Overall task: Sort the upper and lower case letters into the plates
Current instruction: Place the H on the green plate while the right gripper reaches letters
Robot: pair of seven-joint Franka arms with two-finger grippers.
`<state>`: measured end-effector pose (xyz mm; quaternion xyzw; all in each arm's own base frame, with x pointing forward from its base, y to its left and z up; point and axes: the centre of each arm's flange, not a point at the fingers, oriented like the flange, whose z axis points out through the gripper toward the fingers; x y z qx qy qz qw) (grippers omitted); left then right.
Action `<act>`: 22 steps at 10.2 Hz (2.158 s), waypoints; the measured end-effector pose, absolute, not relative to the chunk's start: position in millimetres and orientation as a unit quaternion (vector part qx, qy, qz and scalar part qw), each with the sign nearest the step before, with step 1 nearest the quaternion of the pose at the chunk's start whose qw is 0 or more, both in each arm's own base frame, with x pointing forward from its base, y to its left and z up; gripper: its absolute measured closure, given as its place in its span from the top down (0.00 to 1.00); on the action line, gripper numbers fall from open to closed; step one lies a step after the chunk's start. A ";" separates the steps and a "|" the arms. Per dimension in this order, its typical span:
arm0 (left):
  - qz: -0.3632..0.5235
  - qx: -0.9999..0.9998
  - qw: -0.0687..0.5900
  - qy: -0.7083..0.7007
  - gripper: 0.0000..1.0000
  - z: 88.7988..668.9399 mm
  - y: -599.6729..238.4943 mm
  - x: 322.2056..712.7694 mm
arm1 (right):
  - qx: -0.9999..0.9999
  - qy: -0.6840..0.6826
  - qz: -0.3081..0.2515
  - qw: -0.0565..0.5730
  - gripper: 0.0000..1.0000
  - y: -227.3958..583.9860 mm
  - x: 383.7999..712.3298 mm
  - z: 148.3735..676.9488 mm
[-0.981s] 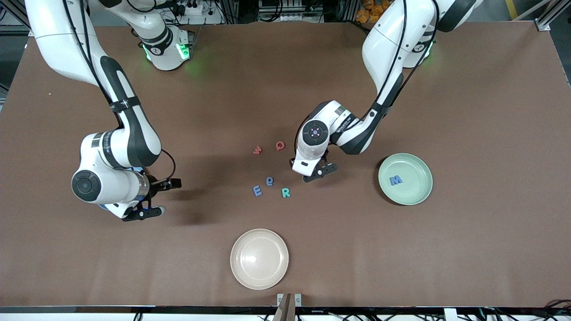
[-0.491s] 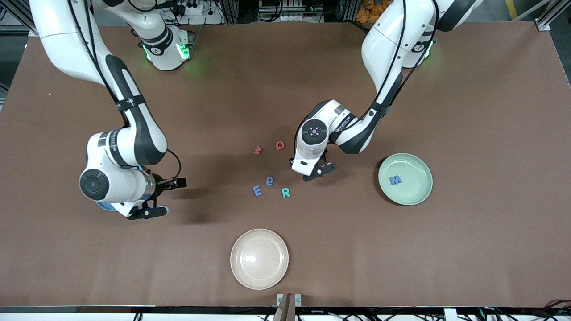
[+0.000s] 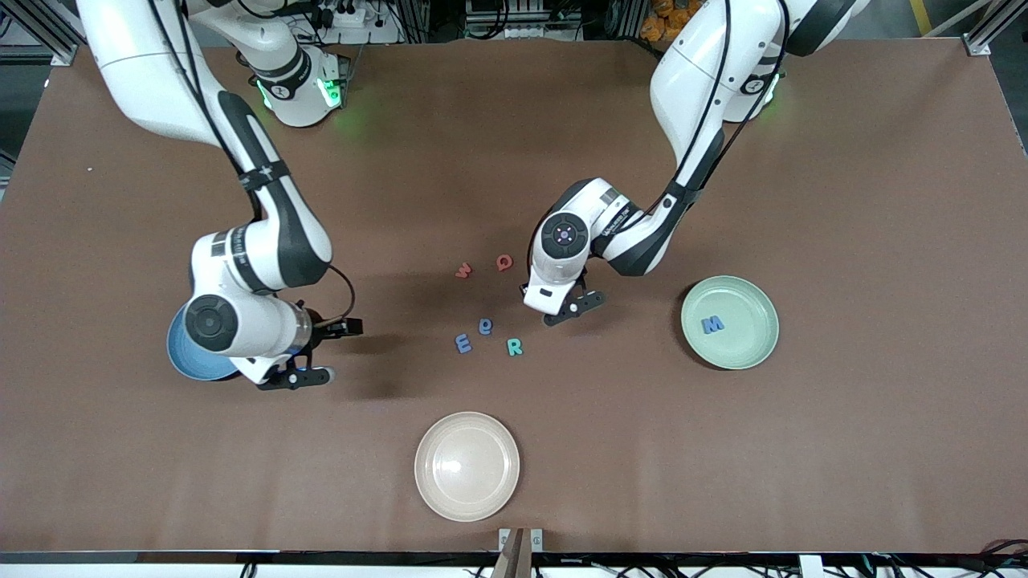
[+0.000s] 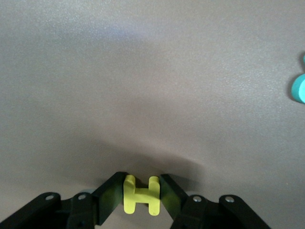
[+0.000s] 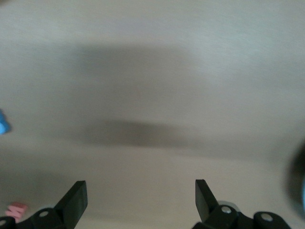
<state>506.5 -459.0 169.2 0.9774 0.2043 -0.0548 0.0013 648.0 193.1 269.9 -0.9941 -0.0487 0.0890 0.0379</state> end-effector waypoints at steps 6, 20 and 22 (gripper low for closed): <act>-0.052 0.977 0.004 0.208 0.33 175.2 -454.2 512.5 | -0.997 -0.061 0.011 0.051 1.00 316.3 617.7 228.9; -0.169 0.983 -0.004 -0.066 0.33 255.3 -160.1 622.3 | -0.999 -0.029 -0.004 0.032 1.00 390.2 607.0 177.0; -0.186 0.979 0.007 -0.083 0.42 240.1 -119.8 619.6 | -0.999 -0.031 -0.005 0.029 1.00 390.3 606.8 176.6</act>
